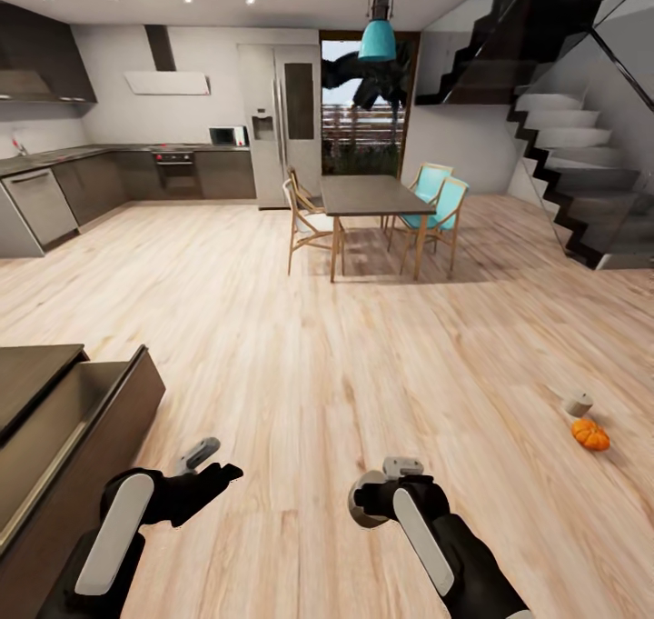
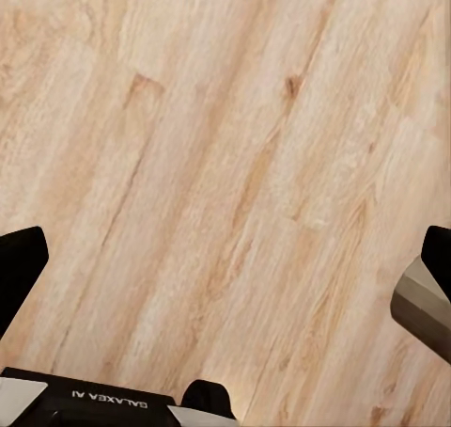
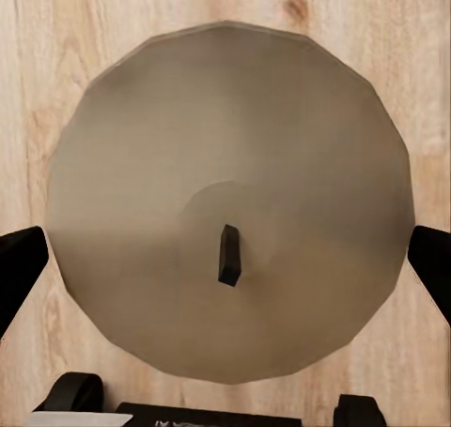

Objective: Place each of the two pumpkins and all three candles from the living room inside a cabinet in the living room (use any cabinet), then make sure every cabinet is closed, and position the cauldron so it is next to a table in the living room.

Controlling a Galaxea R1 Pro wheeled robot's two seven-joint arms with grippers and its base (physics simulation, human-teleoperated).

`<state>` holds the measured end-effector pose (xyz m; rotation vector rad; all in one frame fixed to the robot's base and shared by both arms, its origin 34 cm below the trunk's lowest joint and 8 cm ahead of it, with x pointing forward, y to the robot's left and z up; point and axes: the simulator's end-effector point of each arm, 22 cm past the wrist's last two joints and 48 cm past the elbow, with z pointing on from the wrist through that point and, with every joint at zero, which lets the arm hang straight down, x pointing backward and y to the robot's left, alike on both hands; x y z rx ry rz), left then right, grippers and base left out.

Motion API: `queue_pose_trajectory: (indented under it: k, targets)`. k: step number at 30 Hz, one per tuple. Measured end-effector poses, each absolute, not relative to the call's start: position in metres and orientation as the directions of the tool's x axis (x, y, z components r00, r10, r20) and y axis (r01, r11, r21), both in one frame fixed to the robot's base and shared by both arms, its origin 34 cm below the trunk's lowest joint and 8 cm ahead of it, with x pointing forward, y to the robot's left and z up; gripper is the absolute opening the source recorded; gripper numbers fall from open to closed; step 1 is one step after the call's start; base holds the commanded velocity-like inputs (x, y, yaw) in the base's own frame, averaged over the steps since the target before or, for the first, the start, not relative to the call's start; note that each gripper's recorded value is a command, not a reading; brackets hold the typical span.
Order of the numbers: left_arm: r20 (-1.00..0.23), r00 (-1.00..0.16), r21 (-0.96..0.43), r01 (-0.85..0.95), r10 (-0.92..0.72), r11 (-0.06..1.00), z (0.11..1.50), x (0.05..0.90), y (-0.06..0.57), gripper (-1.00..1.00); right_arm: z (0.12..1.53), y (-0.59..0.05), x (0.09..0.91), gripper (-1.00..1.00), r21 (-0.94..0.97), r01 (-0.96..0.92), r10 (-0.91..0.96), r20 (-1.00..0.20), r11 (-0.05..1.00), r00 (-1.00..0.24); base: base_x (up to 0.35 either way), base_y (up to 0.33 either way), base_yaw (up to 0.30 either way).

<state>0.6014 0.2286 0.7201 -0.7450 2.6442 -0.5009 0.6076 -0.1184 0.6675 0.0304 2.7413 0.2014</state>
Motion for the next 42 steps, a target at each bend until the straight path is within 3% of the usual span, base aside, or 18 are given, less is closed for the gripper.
queue_pose_trajectory:
  k: [42]
  targets:
    - [-0.234, -0.796, -0.413, -0.438, -0.558, 0.799, 0.7174, 0.6015, 0.231, 1.0, 0.6675, -0.1164, 0.6071, -1.0, 0.152, -0.009, 0.049, -0.378, 0.988, -0.925, 0.345, 0.056, -0.002]
